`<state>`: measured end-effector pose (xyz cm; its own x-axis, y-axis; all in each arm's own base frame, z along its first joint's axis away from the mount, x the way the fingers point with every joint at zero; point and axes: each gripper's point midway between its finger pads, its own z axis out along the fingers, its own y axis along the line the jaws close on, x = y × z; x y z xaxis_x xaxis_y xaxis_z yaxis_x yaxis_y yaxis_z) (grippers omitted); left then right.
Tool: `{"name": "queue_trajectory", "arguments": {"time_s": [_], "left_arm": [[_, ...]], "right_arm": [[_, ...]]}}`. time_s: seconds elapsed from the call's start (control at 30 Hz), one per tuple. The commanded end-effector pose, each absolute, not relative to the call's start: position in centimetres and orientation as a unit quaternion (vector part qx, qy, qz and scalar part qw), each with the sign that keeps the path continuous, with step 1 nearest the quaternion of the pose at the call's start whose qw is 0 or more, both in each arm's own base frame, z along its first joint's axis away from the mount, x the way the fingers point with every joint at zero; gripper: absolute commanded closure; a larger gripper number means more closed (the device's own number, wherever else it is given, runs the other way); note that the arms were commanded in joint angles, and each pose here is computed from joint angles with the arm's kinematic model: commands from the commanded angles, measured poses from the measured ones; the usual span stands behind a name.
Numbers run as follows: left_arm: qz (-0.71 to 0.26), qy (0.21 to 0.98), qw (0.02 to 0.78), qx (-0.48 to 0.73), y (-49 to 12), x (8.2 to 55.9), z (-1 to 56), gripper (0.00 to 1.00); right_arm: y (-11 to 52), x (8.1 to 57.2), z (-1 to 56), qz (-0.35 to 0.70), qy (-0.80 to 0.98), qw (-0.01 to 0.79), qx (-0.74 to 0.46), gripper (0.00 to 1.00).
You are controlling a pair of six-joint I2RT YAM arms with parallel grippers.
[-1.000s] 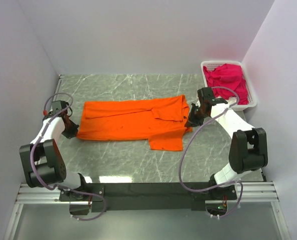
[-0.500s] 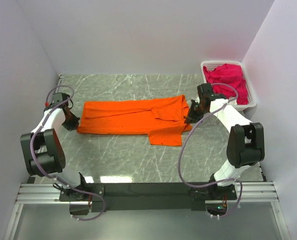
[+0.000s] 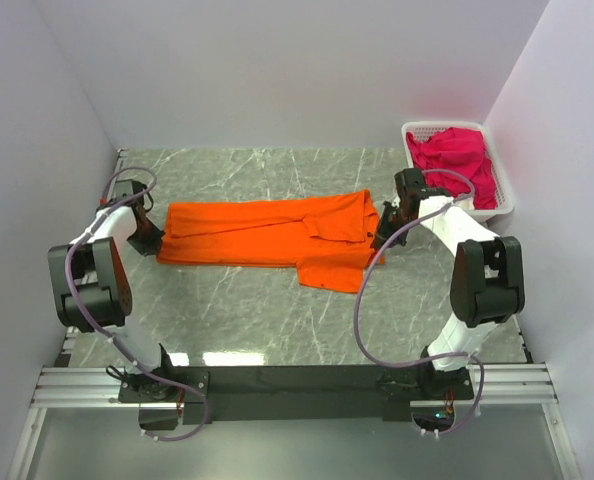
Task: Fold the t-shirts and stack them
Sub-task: Fold the tshirt
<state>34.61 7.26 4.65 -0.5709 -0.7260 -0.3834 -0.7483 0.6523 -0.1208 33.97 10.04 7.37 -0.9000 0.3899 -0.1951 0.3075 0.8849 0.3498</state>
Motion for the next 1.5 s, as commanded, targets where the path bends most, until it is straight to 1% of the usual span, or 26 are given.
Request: {"name": "queue_trajectory", "arguments": {"time_s": [0.0, 0.17, 0.3, 0.33, 0.4, 0.43, 0.5, 0.53, 0.6, 0.63, 0.67, 0.7, 0.77, 0.8, 0.83, 0.87, 0.9, 0.93, 1.1, 1.13, 1.2, 1.3, 1.33, 1.4, 1.43, 1.47], "left_arm": [[0.035, 0.881, 0.24, -0.406, 8.0, 36.9, 5.9, 0.99], [0.046, 0.884, 0.243, -0.398, 7.8, 37.6, 5.4, 0.97], [0.052, 0.883, 0.237, -0.402, 7.9, 37.5, 4.4, 0.95], [0.054, 0.883, 0.234, -0.404, 7.9, 37.3, 4.1, 0.93], [0.06, 0.881, 0.236, -0.405, 8.1, 37.1, 3.9, 0.88], [0.062, 0.881, 0.237, -0.405, 8.1, 37.1, 3.9, 0.81], [0.064, 0.877, 0.249, -0.407, 8.3, 37.0, 4.7, 0.77], [0.07, 0.875, 0.257, -0.406, 8.5, 37.0, 5.3, 0.72], [0.07, 0.871, 0.278, -0.399, 8.4, 37.1, 6.9, 0.68], [0.073, 0.874, 0.282, -0.389, 8.1, 37.0, 7.5, 0.63], [0.073, 0.871, 0.294, -0.386, 8.0, 36.9, 8.6, 0.61], [0.074, 0.871, 0.301, -0.381, 7.8, 36.8, 9.2, 0.59], [0.069, 0.873, 0.319, -0.364, 6.5, 36.1, 10.7, 0.4], [0.066, 0.874, 0.323, -0.355, 5.9, 35.7, 11.1, 0.38], [0.059, 0.878, 0.329, -0.343, 4.6, 35.5, 11.5, 0.3], [0.049, 0.879, 0.335, -0.336, 3.6, 34.6, 12.2, 0.24], [0.04, 0.879, 0.339, -0.333, 3.1, 34.2, 12.6, 0.23], [0.019, 0.887, 0.343, -0.309, 0.3, 33.9, 12.9, 0.16], [-0.067, 0.9, 0.348, -0.254, -7.2, 30.5, 14.2, 0.13], [-0.084, 0.905, 0.342, -0.24, -9.1, 29.8, 14.0, 0.12], [-0.098, 0.908, 0.332, -0.236, -10.6, 28.8, 13.8, 0.12], [-0.132, 0.913, 0.32, -0.215, -13.8, 28.2, 13.4, 0.13], [-0.158, 0.914, 0.319, -0.193, -16.1, 28.0, 13.8, 0.14], [-0.165, 0.924, 0.298, -0.175, -18.8, 27.8, 12.7, 0.14], [-0.177, 0.926, 0.299, -0.15, -21.2, 27.6, 13.2, 0.14], [-0.164, 0.935, 0.281, -0.137, -22.4, 27.5, 11.6, 0.14]], "right_arm": [[9.0, 36.7, 8.6, 0.143, 0.956, 0.175, 0.185, 0.97], [8.9, 37.5, 8.1, 0.142, 0.957, 0.173, 0.187, 0.96], [8.9, 37.7, 7.1, 0.138, 0.958, 0.166, 0.188, 0.92], [8.8, 37.7, 6.9, 0.133, 0.958, 0.168, 0.189, 0.89], [8.5, 37.7, 6.5, 0.125, 0.959, 0.169, 0.19, 0.86], [8.4, 37.9, 6.5, 0.123, 0.959, 0.173, 0.19, 0.85], [8.1, 38.0, 7.3, 0.117, 0.956, 0.19, 0.189, 0.81], [8.0, 38.1, 7.7, 0.116, 0.955, 0.198, 0.189, 0.75], [7.9, 38.1, 9.4, 0.108, 0.949, 0.23, 0.184, 0.67], [7.7, 37.9, 9.7, 0.103, 0.948, 0.239, 0.183, 0.62], [7.8, 37.7, 10.8, 0.101, 0.945, 0.254, 0.178, 0.6], [8.0, 37.4, 11.1, 0.093, 0.945, 0.26, 0.173, 0.59], [8.3, 36.3, 11.6, 0.092, 0.945, 0.267, 0.168, 0.59], [8.8, 35.8, 11.6, 0.094, 0.944, 0.27, 0.163, 0.59], [8.8, 34.9, 10.8, 0.096, 0.946, 0.264, 0.164, 0.59], [9.1, 34.5, 11.5, 0.107, 0.941, 0.274, 0.167, 0.59], [9.5, 34.1, 11.4, 0.116, 0.94, 0.277, 0.164, 0.59], [10.2, 33.3, 10.8, 0.134, 0.94, 0.271, 0.158, 0.59], [12.2, 30.8, 10.1, 0.18, 0.938, 0.258, 0.143, 0.59], [12.5, 30.2, 9.5, 0.179, 0.941, 0.252, 0.137, 0.56], [13.4, 29.4, 8.9, 0.173, 0.946, 0.243, 0.125, 0.54], [14.1, 28.4, 7.7, 0.165, 0.951, 0.232, 0.119, 0.53], [14.2, 28.2, 7.2, 0.163, 0.952, 0.229, 0.122, 0.53], [14.4, 27.9, 6.3, 0.158, 0.954, 0.22, 0.131, 0.53], [14.5, 27.6, 5.7, 0.154, 0.956, 0.21, 0.132, 0.53], [14.5, 27.6, 5.5, 0.151, 0.957, 0.207, 0.138, 0.53]]}}
